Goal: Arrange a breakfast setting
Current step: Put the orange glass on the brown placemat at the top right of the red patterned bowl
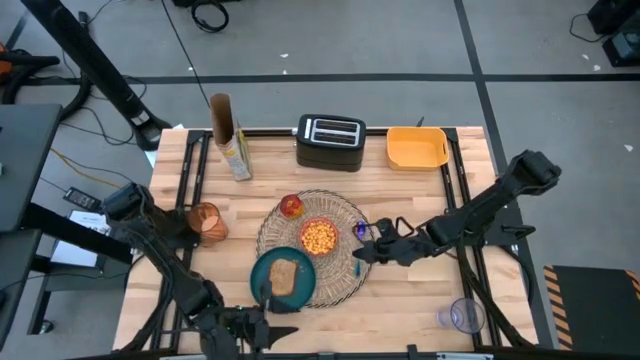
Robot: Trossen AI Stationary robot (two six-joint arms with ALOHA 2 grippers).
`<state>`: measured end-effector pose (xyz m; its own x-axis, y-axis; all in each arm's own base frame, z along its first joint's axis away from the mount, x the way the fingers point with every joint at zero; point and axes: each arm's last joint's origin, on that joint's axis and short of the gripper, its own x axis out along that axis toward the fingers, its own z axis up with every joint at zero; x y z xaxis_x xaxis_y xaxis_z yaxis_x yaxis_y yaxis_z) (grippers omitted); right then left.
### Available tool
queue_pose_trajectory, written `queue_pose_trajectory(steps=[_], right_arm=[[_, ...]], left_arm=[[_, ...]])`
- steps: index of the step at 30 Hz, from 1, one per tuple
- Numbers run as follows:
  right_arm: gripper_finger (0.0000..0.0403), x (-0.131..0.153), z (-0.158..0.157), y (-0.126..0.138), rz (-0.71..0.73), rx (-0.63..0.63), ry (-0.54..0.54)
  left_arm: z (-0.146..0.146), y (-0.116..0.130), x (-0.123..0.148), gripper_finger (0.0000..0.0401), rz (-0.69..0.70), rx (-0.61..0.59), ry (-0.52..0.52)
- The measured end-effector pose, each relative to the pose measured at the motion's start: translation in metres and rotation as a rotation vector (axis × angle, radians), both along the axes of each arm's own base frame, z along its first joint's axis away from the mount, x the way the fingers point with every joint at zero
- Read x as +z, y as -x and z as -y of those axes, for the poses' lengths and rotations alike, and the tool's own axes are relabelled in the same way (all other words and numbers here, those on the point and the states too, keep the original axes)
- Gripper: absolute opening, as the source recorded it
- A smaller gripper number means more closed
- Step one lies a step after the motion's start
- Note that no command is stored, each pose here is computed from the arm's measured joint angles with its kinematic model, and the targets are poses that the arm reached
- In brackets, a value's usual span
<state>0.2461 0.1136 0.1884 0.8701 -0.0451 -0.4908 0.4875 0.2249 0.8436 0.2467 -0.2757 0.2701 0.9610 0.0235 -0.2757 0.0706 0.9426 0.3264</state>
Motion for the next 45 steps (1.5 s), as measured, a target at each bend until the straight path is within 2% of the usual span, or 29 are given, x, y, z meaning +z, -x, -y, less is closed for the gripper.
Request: queue_pose_trajectory(steps=[3,8,11,18,21,26,32,38,45], right_arm=[[0.0114,0.016,-0.001,0.007,0.070,0.022,0.136],[0.0114,0.038,-0.007,0.019,0.163,0.106,0.303],[0.0114,0.045,-0.014,0.027,0.189,0.181,0.393],[0.0114,0.046,-0.032,0.037,0.213,0.321,0.562],[0.0114,0.042,-0.040,0.040,0.217,0.371,0.609],[0.0114,0.036,-0.054,0.042,0.228,0.430,0.645],[0.0114,0.029,-0.065,0.045,0.237,0.475,0.640],[0.0114,0.030,-0.071,0.051,0.250,0.502,0.632],[0.0114,0.030,-0.076,0.055,0.259,0.516,0.627]], left_arm=[[-0.008,-0.005,0.024,0.0205,-0.101,0.048,0.022],[-0.028,-0.004,0.050,0.0205,-0.322,0.161,0.155],[-0.045,0.006,0.058,0.0205,-0.457,0.307,0.214],[-0.090,0.027,0.064,0.0205,-0.757,0.745,0.325],[-0.103,0.021,0.059,0.0205,-0.834,0.786,0.409],[-0.132,0.012,0.048,0.0205,-0.926,0.900,0.450],[-0.172,0.016,0.050,0.0205,-0.941,0.977,0.506],[-0.205,0.045,0.053,0.0205,-0.929,1.047,0.610],[-0.221,0.080,0.037,0.0205,-0.926,1.120,0.652]])
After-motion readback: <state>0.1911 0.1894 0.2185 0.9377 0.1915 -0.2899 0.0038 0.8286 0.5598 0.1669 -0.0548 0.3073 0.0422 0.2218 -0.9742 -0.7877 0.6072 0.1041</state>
